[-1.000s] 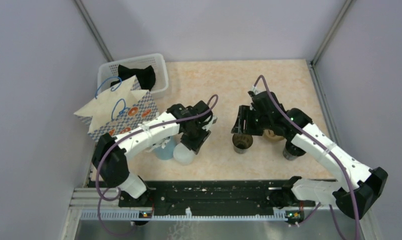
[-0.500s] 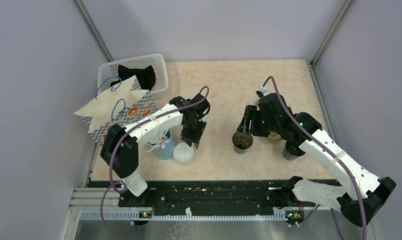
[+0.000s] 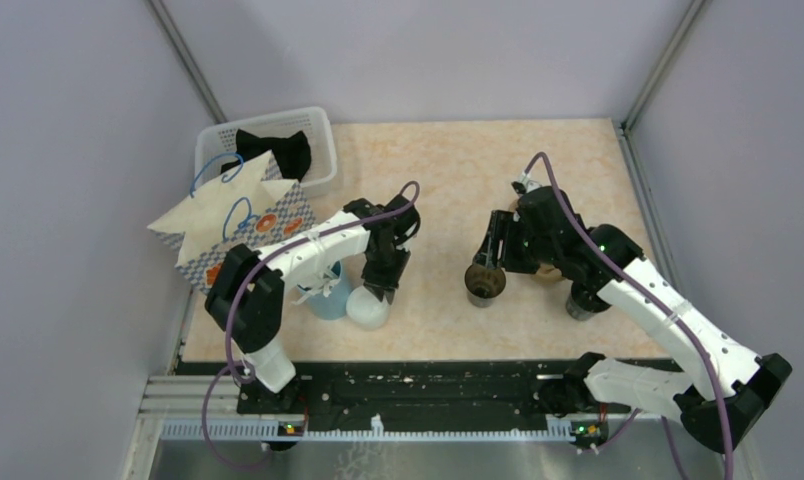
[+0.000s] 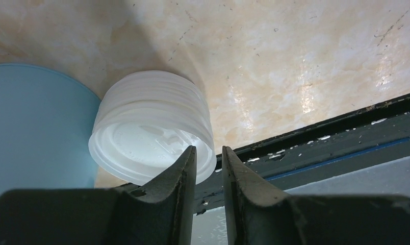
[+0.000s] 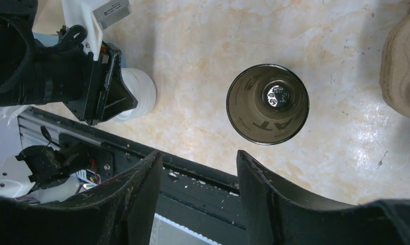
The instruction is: Pack the takeout coffee
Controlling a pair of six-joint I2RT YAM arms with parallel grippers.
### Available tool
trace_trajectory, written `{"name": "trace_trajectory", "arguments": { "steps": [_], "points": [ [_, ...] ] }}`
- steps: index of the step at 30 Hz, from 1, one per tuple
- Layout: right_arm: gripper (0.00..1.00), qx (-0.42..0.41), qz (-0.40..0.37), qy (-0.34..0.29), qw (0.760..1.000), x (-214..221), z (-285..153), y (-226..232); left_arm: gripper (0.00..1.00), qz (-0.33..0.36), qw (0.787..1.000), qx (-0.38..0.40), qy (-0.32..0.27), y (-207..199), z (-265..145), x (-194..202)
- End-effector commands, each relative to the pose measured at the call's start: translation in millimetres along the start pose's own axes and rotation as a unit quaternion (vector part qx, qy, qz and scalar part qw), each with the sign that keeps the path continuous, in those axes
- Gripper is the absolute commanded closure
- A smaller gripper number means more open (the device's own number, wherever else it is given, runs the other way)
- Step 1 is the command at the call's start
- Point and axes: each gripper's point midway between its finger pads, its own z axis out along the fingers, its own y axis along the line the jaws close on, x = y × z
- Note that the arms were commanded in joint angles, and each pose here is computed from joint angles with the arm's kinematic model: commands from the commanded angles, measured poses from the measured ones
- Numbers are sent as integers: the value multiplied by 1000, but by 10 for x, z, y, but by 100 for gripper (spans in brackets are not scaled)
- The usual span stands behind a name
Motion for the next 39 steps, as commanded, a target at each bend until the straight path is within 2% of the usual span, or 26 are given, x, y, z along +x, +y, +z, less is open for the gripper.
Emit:
{"name": "trace_trajectory", "arguments": {
  "steps": [1, 16, 31, 39],
  "points": [
    [44, -7, 5, -11, 1000, -64, -6, 30, 70, 4, 1000, -10, -5, 34, 67, -30],
    [44, -7, 1, -9, 1000, -52, 21, 24, 69, 8, 1000, -5, 8, 23, 111, 10],
    [45, -7, 1, -9, 1000, -46, 33, 19, 63, 13, 1000, 5, 18, -11, 162, 45],
    [44, -7, 0, -9, 1000, -41, 34, 15, 72, 15, 1000, 1, 18, -1, 172, 39]
  ]
}}
